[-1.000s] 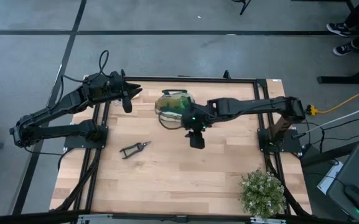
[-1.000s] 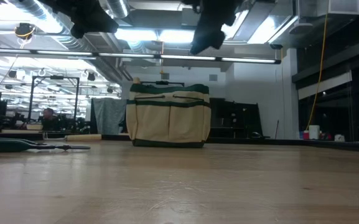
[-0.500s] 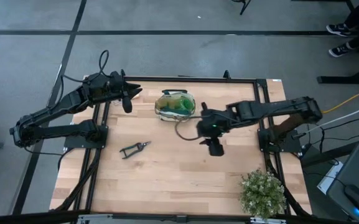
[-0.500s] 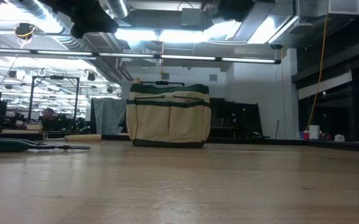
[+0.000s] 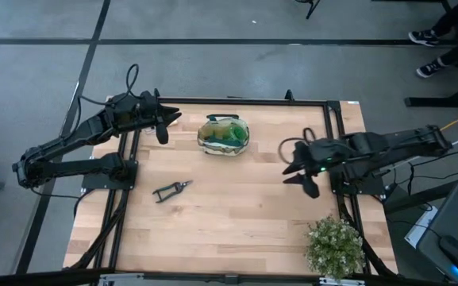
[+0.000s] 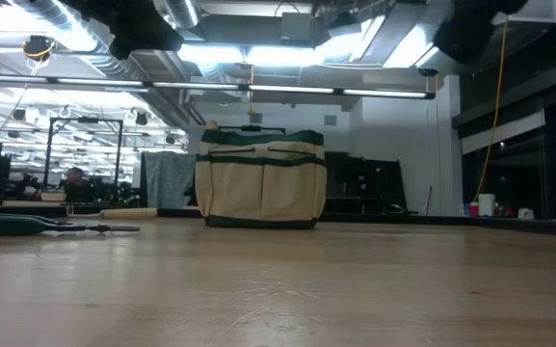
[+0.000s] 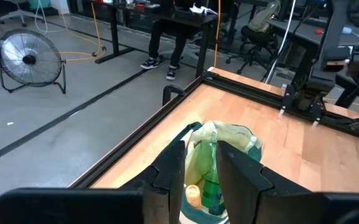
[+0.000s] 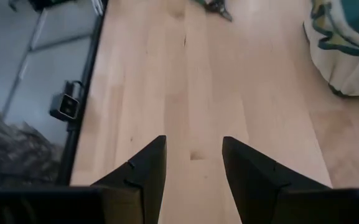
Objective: Pick & Place Garden tools in Gardening bag
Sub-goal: Put the brown hand rake into the gardening bag
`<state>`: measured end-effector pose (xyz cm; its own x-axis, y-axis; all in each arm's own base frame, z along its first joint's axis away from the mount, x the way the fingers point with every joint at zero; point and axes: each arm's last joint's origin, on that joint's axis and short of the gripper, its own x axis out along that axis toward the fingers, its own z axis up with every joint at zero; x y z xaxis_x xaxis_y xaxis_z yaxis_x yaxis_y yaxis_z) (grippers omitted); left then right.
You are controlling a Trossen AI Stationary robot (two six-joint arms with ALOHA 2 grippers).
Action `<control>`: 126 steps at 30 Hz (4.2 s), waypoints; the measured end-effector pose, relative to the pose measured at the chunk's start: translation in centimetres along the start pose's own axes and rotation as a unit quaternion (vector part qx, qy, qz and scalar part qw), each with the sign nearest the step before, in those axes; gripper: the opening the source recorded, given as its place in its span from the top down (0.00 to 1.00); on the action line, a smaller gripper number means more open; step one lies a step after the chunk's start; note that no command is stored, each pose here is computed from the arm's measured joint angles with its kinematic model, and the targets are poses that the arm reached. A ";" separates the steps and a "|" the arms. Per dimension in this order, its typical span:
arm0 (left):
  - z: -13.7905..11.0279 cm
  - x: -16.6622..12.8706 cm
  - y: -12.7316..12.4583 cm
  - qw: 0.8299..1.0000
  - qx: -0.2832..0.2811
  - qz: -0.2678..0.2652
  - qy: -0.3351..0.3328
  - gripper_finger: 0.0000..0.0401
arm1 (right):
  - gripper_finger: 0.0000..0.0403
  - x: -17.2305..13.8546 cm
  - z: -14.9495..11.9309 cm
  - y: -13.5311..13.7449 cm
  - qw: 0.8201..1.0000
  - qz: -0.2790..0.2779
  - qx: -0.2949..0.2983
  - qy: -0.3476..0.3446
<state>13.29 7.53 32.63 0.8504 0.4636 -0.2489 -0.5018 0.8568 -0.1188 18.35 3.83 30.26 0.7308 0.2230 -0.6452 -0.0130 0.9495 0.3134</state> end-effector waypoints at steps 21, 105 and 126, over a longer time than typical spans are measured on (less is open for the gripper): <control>0.0 0.0 0.0 1.000 0.000 0.000 0.000 0.79 | 0.60 0.0 -9.1 -4.0 0.989 -0.072 0.100 -0.087; 0.0 0.0 0.0 1.000 0.000 0.000 0.000 0.79 | 0.60 4.1 -15.1 -8.0 0.951 -0.085 -0.164 -0.248; 0.1 0.0 0.0 0.999 -0.033 -0.001 -0.004 0.79 | 0.60 4.0 -15.1 -8.0 0.951 -0.086 -0.164 -0.249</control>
<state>13.31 7.54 32.70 0.8519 0.4645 -0.2419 -0.5100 0.8407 -0.1820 11.11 0.49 14.63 0.9726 0.0042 -0.2323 -0.0168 0.9985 -0.0525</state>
